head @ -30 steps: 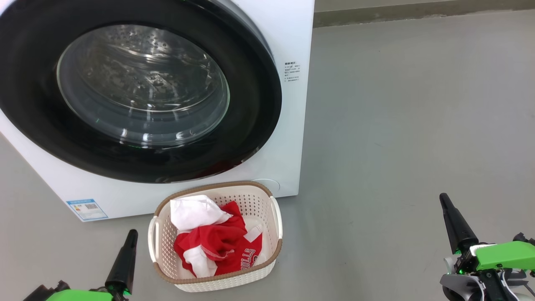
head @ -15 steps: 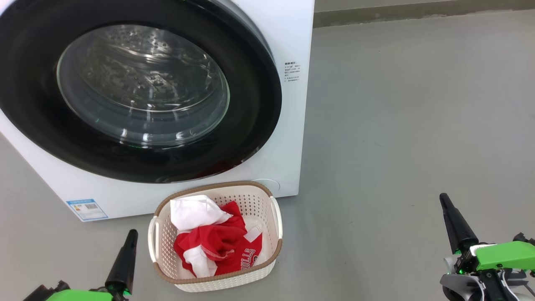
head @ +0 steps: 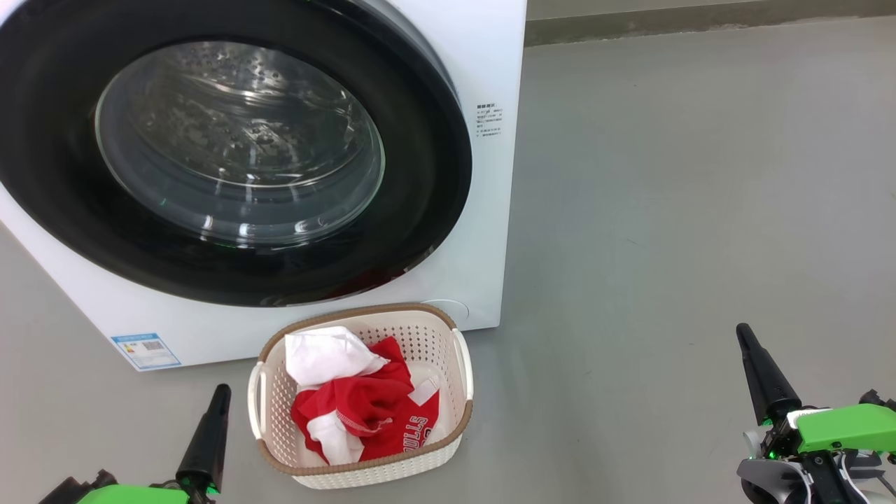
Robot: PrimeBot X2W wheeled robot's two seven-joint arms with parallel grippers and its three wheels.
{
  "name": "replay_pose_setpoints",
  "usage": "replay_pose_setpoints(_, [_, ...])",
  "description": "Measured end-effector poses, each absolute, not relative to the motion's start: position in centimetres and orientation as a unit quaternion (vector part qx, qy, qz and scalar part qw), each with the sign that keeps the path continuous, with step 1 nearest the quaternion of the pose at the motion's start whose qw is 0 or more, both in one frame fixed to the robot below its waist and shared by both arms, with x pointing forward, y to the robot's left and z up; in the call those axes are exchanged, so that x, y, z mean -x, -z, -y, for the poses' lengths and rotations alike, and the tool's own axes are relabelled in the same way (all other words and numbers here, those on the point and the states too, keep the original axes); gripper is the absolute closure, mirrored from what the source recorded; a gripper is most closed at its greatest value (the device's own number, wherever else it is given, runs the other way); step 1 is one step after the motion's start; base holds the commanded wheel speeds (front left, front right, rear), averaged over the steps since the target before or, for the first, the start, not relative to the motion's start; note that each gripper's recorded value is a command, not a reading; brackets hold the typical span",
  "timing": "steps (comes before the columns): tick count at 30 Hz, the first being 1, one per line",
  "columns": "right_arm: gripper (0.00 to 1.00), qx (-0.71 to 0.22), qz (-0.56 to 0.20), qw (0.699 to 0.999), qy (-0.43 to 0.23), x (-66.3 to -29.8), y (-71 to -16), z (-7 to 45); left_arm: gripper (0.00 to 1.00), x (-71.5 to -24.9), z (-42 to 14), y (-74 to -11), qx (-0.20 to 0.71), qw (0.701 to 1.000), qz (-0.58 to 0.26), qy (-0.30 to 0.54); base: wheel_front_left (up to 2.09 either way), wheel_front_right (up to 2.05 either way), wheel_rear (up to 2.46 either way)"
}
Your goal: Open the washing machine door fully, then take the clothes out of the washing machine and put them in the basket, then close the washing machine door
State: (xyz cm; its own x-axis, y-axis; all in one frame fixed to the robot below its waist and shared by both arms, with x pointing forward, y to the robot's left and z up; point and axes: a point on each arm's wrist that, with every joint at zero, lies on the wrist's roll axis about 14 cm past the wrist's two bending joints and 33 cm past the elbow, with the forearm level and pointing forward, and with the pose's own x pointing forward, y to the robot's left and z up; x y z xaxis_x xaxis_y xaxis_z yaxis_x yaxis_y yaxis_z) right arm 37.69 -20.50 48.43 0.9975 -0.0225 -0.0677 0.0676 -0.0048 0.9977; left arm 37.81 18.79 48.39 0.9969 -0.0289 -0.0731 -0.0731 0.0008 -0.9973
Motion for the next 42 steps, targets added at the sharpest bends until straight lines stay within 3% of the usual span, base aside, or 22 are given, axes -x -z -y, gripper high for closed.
replay_pose_setpoints(42, [1.00,-0.709,-0.016,0.704,0.032,-37.69,-48.41,20.40,1.00,-37.81,-18.80,-48.38,0.707,0.706,-0.036,-0.016,0.00,0.00,0.00])
